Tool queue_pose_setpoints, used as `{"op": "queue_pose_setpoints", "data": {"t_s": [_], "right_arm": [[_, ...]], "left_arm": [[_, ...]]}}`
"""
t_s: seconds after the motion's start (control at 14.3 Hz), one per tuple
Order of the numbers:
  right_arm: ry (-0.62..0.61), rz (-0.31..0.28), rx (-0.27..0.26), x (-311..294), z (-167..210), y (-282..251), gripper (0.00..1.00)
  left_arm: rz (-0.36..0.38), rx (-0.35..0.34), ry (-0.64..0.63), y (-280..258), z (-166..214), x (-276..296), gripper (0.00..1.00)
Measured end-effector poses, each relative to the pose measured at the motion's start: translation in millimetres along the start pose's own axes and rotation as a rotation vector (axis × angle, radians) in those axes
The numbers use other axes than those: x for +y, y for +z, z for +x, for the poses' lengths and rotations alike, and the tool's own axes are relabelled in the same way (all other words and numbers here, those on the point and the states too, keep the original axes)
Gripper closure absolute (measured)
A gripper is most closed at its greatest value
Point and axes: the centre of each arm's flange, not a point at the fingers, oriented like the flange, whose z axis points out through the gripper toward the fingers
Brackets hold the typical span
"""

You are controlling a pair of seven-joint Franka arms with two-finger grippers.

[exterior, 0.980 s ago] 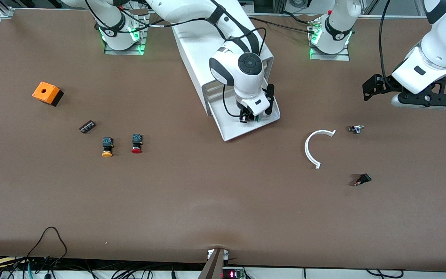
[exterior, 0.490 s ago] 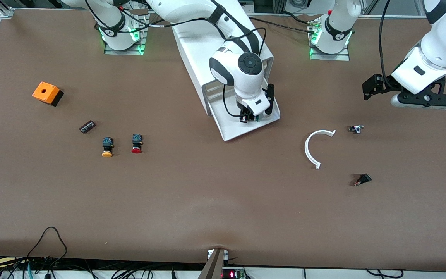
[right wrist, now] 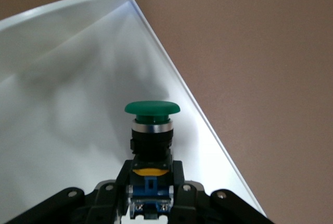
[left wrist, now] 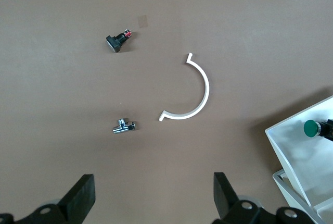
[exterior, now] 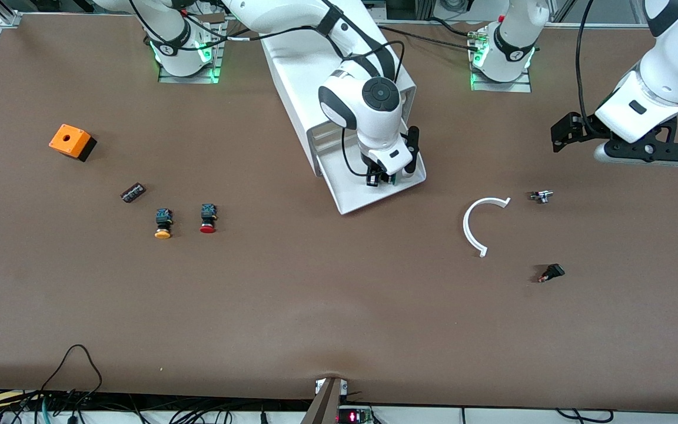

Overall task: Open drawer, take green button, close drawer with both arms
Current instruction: 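Lift the green button out of the drawer with the right gripper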

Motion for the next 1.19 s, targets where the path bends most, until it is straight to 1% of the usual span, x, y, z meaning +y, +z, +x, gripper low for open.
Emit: {"op": "queue_pose_setpoints", "data": {"t_s": [0.28,0.42,0.63,0.77,0.84,0.98,1.19], "right_arm": [[0.001,-0.005,0.008,2,1,-10,0.67],[0.006,-0.015,0.017,6,1,-27,0.67],[0.026,-0.039,0.043,19,-7,-86,0.67],[0.052,-0.058,0.073,35,-18,-128,0.67],[0.072,-0.065,0.085,44,-26,-146,0.67],[0.136,-0.079,0.085,63,-43,-165,0.67],[0.255,-0.093,0.055,89,-65,-162,0.67]], "left_arm": [[0.000,0.000,0.000,0,0,0,0.00],[0.000,0.000,0.000,0,0,0,0.00],[0.000,0.000,0.000,0,0,0,0.00],[0.000,0.000,0.000,0,0,0,0.00],[0.000,0.000,0.000,0,0,0,0.00],[0.000,0.000,0.001,0,0,0,0.00],[0.000,0.000,0.001,0,0,0,0.00]]}}
